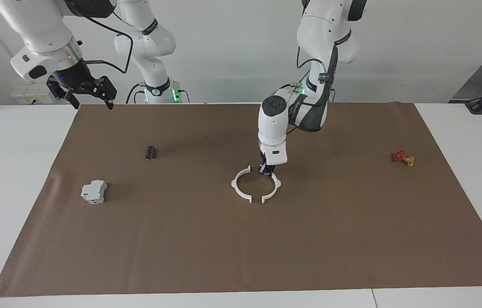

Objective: Assemble drain pipe with both arms
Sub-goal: 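Carry the clamp half with the left gripper to the placed half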

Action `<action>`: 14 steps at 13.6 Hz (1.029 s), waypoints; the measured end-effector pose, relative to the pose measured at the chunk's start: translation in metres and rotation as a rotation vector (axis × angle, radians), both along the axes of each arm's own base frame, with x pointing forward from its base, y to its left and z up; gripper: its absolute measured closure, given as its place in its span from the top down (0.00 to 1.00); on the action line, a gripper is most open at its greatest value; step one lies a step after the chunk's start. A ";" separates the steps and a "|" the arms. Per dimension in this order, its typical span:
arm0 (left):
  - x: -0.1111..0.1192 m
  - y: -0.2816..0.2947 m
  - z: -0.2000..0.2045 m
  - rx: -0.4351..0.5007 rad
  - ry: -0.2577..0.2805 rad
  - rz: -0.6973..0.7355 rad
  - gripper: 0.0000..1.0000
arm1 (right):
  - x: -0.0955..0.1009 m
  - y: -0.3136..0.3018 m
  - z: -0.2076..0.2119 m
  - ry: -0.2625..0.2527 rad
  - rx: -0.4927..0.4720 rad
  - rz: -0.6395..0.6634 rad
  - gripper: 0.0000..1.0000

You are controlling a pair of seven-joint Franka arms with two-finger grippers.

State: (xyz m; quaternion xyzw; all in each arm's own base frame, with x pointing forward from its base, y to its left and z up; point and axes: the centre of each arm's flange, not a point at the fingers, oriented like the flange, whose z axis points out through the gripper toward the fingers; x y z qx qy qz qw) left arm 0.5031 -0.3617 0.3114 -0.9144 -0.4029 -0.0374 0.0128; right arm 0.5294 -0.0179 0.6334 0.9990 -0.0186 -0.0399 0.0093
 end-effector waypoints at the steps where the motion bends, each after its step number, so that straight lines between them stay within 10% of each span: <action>1: -0.003 -0.005 0.001 -0.001 -0.002 0.004 0.07 | 0.000 0.000 0.000 0.000 0.000 0.000 1.00; 14: 0.003 -0.014 -0.007 -0.039 -0.078 -0.001 0.07 | 0.000 0.000 0.000 0.000 0.000 0.000 1.00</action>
